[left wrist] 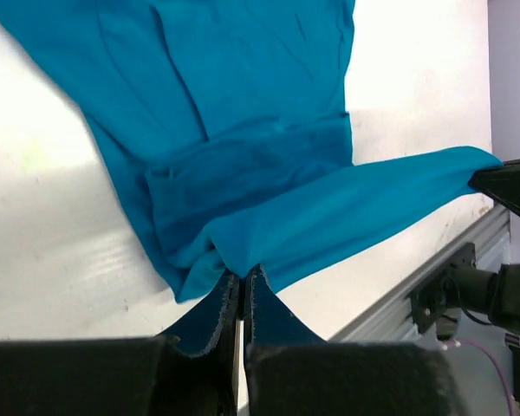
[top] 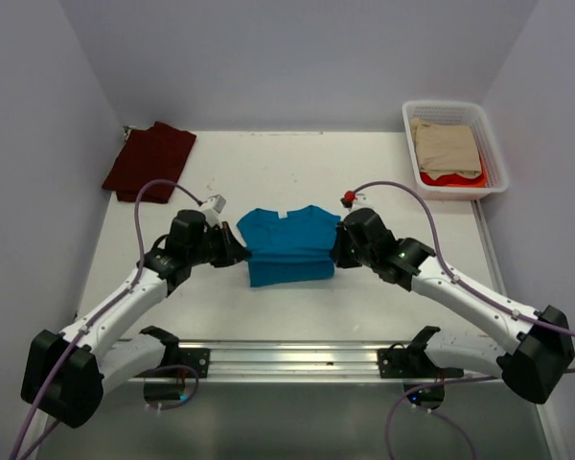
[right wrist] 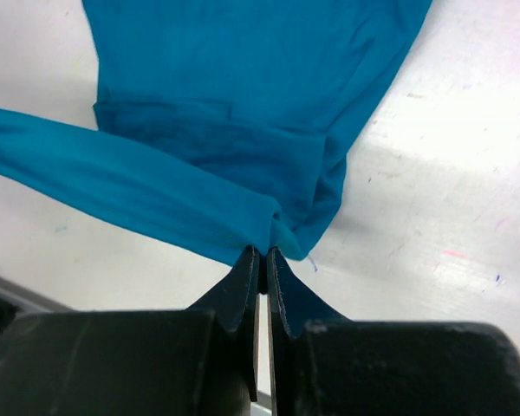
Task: Fold and stack the t-shirts
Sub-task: Fold the tshirt
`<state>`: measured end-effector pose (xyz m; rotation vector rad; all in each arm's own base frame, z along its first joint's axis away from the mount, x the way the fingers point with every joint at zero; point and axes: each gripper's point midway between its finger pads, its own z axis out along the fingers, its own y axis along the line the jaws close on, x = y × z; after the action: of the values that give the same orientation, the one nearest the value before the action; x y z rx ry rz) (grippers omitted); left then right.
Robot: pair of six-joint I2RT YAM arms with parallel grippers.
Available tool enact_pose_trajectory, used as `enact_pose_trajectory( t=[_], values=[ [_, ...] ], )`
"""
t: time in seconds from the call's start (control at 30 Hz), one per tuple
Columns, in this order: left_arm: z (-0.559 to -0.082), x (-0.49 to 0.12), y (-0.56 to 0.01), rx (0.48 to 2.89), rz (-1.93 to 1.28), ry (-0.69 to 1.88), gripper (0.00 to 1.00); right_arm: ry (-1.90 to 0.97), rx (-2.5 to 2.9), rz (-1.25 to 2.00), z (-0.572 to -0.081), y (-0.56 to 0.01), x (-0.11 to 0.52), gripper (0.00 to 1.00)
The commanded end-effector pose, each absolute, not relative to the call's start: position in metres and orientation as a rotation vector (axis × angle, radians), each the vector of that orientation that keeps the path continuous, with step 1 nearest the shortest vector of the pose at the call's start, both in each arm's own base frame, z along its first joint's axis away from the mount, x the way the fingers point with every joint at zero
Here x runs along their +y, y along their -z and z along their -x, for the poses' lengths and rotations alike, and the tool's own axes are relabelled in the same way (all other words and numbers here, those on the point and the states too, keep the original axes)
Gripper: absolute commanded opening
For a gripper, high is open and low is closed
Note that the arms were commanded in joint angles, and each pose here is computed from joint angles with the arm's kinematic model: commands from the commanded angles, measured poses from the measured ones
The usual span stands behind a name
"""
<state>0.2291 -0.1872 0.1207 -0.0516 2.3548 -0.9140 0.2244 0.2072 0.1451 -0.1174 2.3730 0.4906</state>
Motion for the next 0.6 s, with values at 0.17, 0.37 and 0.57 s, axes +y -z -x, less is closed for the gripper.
enact_pose_trajectory(
  t=[0.17,0.37,0.57],
  values=[
    [-0.310,-0.175,-0.156,2.172,0.072,0.751,0.00,-0.250,2.267,0.064,-0.301,-0.164,0.190,0.00],
    [-0.346,-0.171,-0.136,2.207,0.108,0.704,0.00,-0.198,2.304,0.061,-0.348,-0.147,0.194,0.00],
    [-0.395,-0.167,-0.108,2.232,0.143,0.677,0.00,-0.173,2.292,0.022,-0.402,-0.144,0.201,0.00]
  ],
)
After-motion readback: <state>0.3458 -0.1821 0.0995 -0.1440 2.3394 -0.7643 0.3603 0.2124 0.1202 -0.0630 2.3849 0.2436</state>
